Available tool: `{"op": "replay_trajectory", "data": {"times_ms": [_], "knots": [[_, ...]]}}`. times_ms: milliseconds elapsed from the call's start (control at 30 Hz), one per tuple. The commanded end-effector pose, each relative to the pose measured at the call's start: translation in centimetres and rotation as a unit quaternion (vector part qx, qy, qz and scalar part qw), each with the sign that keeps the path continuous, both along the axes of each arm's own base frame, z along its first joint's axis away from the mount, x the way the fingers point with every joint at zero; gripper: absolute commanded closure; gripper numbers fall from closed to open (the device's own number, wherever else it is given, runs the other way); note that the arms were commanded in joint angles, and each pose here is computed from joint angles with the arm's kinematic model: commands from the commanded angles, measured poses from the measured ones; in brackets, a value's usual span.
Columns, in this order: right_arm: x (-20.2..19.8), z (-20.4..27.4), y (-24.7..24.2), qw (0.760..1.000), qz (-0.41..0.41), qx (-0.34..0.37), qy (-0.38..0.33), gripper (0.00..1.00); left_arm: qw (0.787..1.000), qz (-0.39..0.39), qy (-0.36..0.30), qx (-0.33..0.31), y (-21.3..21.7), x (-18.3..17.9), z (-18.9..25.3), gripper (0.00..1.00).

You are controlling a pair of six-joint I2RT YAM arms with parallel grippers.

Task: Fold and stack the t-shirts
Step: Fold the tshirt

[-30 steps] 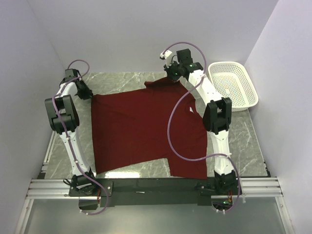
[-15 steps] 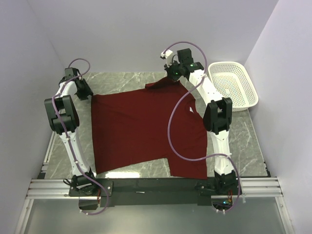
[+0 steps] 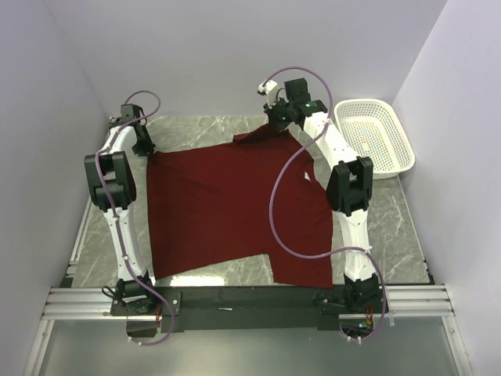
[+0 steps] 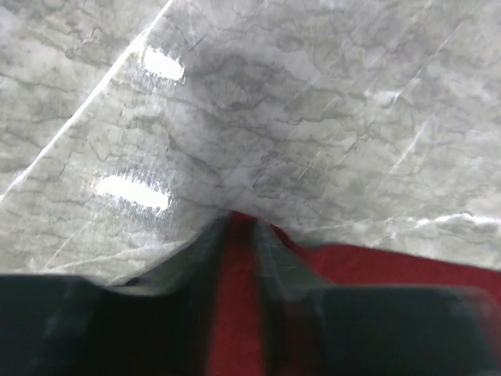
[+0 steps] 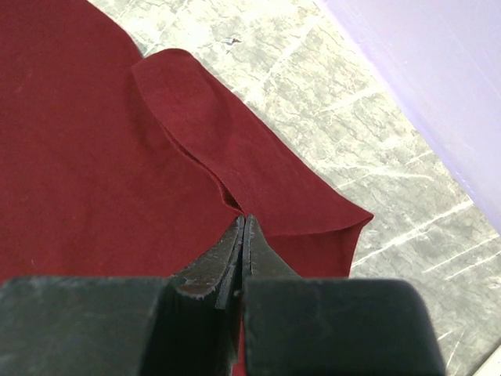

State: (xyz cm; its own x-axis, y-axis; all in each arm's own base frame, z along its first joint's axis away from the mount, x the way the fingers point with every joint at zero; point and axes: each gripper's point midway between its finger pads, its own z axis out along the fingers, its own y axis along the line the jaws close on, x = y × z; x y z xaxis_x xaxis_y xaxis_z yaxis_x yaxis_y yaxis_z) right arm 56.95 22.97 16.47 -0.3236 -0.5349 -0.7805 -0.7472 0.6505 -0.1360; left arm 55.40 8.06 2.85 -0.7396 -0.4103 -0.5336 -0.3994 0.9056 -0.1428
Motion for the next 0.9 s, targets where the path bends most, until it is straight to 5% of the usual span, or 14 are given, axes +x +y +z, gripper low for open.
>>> {"op": "replay_trajectory", "data": {"times_ms": [0,100,333,667,867], "knots": [[-0.4,4.7,-0.4,0.999,0.000,0.022,-0.036,1.00,0.997,0.013,0.050,0.048,1.2,-1.8,-1.8,0.80],[-0.4,5.0,-0.6,0.999,-0.003,0.026,-0.038,1.00,0.997,0.016,0.048,0.051,1.5,-2.1,-1.8,0.99],[0.0,6.2,-1.4,0.998,-0.014,0.032,-0.045,1.00,0.999,0.010,0.008,0.030,0.6,-0.5,1.1,1.00],[-0.1,8.8,-1.7,0.996,-0.022,0.051,-0.066,1.00,0.992,0.002,-0.126,0.013,-0.5,0.8,10.8,1.00],[0.4,12.9,-3.7,0.989,-0.066,0.097,-0.091,1.00,0.993,0.003,-0.120,0.008,-0.3,0.2,10.0,1.00]]}}
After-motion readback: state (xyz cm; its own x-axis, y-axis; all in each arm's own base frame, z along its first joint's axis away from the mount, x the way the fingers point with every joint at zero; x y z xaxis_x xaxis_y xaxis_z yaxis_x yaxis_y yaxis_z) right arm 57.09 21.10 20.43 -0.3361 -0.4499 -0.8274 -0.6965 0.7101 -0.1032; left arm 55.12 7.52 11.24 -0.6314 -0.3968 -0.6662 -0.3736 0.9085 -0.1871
